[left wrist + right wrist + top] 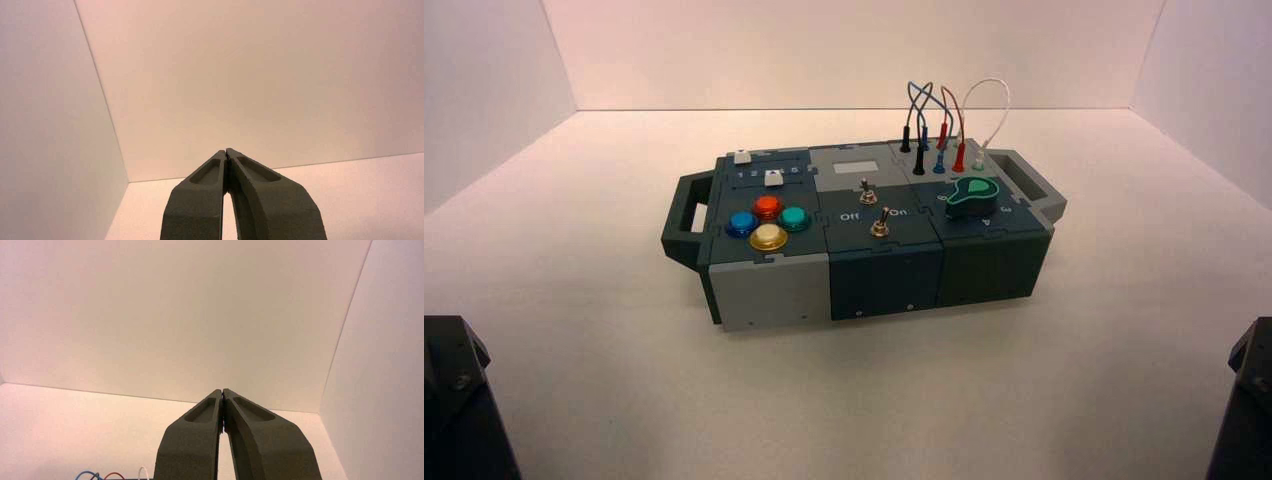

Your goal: Move the bottom slider to position 1.

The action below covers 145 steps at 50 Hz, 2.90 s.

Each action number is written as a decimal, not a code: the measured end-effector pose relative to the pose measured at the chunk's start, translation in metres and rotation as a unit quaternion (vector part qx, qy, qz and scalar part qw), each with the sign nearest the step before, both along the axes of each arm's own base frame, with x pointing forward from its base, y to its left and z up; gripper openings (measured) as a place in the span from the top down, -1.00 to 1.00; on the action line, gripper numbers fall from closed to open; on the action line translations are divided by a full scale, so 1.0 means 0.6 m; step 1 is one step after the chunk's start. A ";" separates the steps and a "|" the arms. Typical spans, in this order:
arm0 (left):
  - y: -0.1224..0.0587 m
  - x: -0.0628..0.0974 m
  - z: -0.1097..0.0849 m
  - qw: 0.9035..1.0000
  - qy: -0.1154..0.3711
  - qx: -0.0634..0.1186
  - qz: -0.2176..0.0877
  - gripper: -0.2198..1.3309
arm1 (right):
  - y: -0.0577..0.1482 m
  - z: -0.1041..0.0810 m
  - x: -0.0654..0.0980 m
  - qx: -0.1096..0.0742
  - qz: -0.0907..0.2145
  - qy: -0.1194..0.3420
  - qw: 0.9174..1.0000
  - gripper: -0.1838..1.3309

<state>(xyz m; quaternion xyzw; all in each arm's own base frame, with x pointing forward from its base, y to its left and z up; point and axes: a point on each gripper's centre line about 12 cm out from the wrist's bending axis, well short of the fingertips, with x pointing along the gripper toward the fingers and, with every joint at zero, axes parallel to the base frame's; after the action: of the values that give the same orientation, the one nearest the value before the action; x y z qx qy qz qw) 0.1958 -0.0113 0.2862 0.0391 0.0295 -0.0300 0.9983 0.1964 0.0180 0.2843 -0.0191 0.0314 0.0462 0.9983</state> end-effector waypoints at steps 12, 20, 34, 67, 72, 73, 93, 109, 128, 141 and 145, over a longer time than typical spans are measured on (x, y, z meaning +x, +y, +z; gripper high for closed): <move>0.000 0.000 -0.001 1.000 0.001 0.000 0.000 0.91 | 0.000 0.000 -0.001 0.000 0.000 0.000 1.000 0.94; 0.000 0.000 -0.001 1.000 0.002 -0.001 0.000 0.91 | 0.000 0.001 -0.002 0.001 0.000 -0.001 1.000 0.94; -0.003 0.011 -0.017 1.000 0.029 -0.001 -0.003 0.91 | 0.000 -0.002 -0.002 0.000 0.000 0.005 1.000 0.94; -0.108 0.041 -0.096 0.969 0.206 0.032 -0.131 0.92 | 0.025 -0.038 0.022 -0.004 0.031 0.140 0.990 0.94; -0.117 0.046 -0.102 0.965 0.221 0.035 -0.139 0.92 | 0.048 -0.045 0.025 -0.012 0.060 0.168 0.984 0.94; -0.119 0.047 -0.105 0.963 0.225 0.037 -0.140 0.92 | 0.055 -0.048 0.026 -0.015 0.069 0.175 0.982 0.94; -0.145 0.057 -0.133 0.949 0.272 0.035 -0.155 0.92 | 0.165 -0.087 0.043 -0.062 0.186 0.261 0.945 0.94; -0.184 0.064 -0.171 0.924 0.345 0.006 -0.163 0.92 | 0.202 -0.109 0.063 -0.087 0.208 0.304 0.926 0.94; -0.245 0.081 -0.216 0.884 0.440 -0.020 -0.154 0.92 | 0.223 -0.124 0.090 -0.108 0.214 0.321 0.916 0.94; -0.277 0.082 -0.237 0.855 0.499 -0.020 -0.140 0.92 | 0.227 -0.132 0.095 -0.110 0.214 0.328 0.913 0.94; -0.284 0.081 -0.242 0.851 0.507 -0.022 -0.137 0.92 | 0.227 -0.133 0.096 -0.110 0.214 0.329 0.913 0.94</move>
<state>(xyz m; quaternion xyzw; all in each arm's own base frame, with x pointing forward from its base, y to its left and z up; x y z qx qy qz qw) 0.2446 -0.1816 0.1412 -0.0003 0.5256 -0.1825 0.8309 0.2537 0.1544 0.2048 -0.1192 0.3580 0.2590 0.8891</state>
